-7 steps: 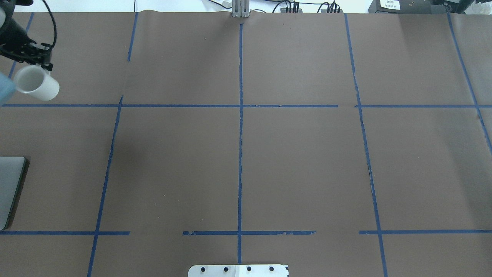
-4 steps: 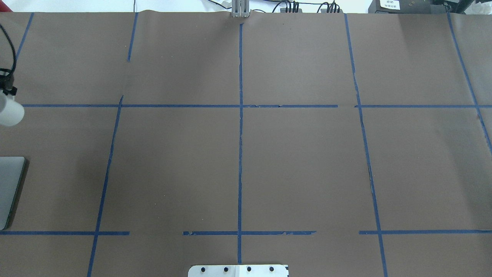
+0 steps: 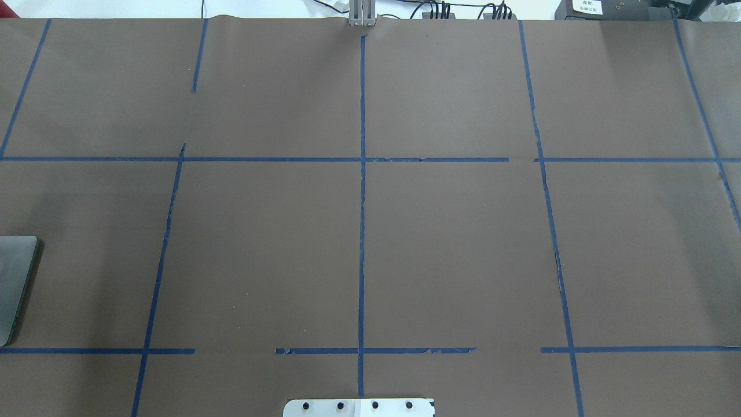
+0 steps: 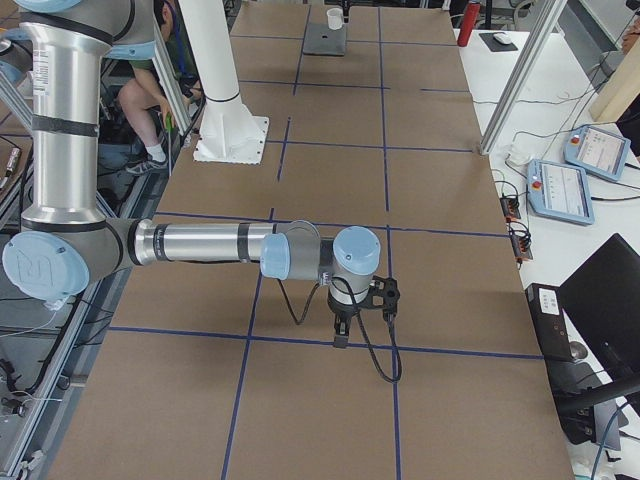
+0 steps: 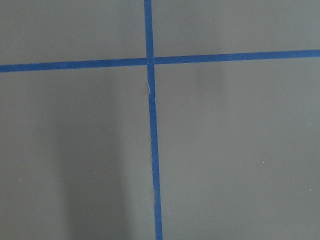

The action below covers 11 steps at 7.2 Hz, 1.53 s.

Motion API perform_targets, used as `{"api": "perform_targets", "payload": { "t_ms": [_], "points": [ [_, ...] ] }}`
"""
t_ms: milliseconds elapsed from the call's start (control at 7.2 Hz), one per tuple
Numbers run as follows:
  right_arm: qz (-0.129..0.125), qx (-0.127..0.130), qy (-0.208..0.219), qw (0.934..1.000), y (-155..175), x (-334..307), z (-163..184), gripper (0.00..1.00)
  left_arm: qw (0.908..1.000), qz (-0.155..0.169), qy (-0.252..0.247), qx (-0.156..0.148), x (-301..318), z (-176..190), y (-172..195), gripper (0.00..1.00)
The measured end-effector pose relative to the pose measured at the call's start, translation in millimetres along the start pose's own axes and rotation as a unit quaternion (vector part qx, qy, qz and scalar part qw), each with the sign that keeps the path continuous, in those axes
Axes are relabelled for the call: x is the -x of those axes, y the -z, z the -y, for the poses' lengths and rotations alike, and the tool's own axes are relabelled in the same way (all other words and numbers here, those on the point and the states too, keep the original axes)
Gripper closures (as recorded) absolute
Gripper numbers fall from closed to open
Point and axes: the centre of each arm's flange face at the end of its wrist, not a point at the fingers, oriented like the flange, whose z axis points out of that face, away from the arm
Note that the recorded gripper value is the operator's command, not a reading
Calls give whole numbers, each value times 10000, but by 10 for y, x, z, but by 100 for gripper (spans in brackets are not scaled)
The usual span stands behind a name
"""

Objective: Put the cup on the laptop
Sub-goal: 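Bring the held cup above the silver laptop with the left gripper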

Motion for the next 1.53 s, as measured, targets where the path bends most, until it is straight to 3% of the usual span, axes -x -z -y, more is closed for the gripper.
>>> {"api": "perform_targets", "payload": {
  "t_ms": [556, 1528],
  "points": [
    [-2, 0, 0, 10000, 0, 0, 0, 0, 9990, -68, 426, -102, 360, -133, -326, 100],
    [0, 0, 0, 10000, 0, 0, 0, 0, 9989, -116, 444, 87, 400, -173, -443, 100]
  ]
}}
